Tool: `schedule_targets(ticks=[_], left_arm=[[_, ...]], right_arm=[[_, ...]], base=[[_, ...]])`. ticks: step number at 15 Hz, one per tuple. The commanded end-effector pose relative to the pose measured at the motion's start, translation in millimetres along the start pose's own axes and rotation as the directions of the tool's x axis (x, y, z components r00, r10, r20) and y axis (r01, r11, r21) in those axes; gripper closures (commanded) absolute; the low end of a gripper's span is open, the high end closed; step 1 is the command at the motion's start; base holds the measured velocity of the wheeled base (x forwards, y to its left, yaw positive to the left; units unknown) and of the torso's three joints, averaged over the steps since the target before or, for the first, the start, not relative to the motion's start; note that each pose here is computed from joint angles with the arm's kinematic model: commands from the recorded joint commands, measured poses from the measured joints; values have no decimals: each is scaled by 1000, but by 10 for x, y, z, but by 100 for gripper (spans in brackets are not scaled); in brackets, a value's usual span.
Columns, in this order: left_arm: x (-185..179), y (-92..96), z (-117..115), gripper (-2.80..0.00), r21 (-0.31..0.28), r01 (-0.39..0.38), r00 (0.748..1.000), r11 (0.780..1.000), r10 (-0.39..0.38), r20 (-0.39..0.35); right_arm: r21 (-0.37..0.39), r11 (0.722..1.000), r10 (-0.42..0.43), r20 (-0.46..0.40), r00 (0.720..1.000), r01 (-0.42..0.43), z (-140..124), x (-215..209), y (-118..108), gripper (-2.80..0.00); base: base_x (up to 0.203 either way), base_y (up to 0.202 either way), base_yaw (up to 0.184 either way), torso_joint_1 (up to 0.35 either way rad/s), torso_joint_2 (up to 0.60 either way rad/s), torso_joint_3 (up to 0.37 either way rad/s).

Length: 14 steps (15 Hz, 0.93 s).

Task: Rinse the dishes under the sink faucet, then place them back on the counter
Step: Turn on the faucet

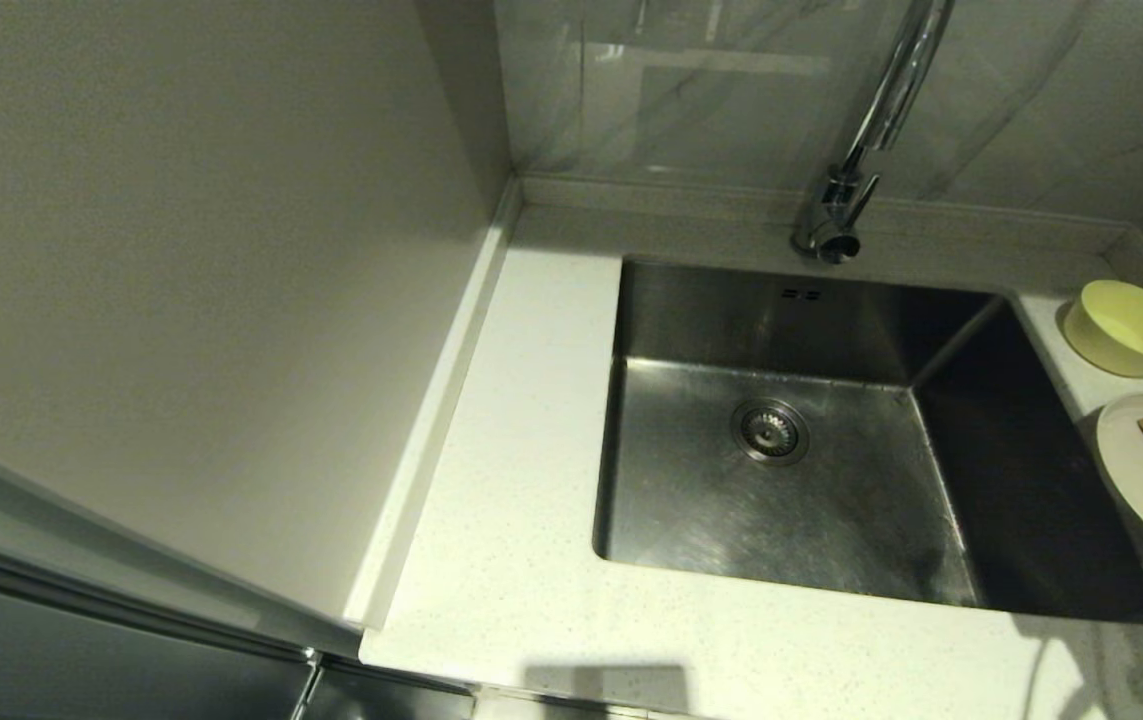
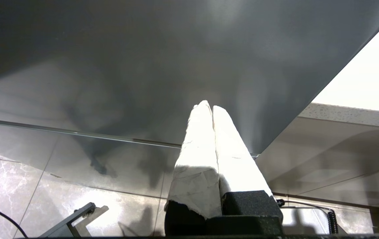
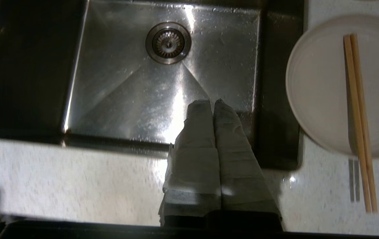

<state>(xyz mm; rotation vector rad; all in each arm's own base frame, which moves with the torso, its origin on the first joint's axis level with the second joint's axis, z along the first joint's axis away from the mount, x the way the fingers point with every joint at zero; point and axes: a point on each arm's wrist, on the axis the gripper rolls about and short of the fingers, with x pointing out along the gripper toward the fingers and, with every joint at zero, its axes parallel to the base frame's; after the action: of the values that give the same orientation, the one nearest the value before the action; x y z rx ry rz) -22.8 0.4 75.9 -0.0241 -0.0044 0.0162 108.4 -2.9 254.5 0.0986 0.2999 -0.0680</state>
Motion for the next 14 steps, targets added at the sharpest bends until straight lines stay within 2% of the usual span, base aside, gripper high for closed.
schedule_targets(ticks=[1,5,9,12,14], left_arm=[[-1,0,0,0,-1,-1,1000,1000,1,2],[-1,0,0,0,-1,-1,1000,1000,1,2],[-1,0,0,0,-1,-1,1000,1000,1,2],[-1,0,0,0,-1,-1,1000,1000,1,2],[-1,0,0,0,-1,-1,1000,1000,1,2]], right_arm=[[1,1000,-24,-94,995,24,291,392,20,0],[9,998,-67,-150,986,69,730,773,-20,0],[26,992,-120,-159,980,126,994,1312,-189,0],[55,983,-164,-156,974,174,1126,1687,-486,0],[47,986,-153,-155,976,162,1162,1822,-755,0]], base=[[0,0,0,0,0,0],[0,0,0,0,0,0],[0,0,0,0,0,0],[0,0,0,0,0,0],[0,0,0,0,0,0]])
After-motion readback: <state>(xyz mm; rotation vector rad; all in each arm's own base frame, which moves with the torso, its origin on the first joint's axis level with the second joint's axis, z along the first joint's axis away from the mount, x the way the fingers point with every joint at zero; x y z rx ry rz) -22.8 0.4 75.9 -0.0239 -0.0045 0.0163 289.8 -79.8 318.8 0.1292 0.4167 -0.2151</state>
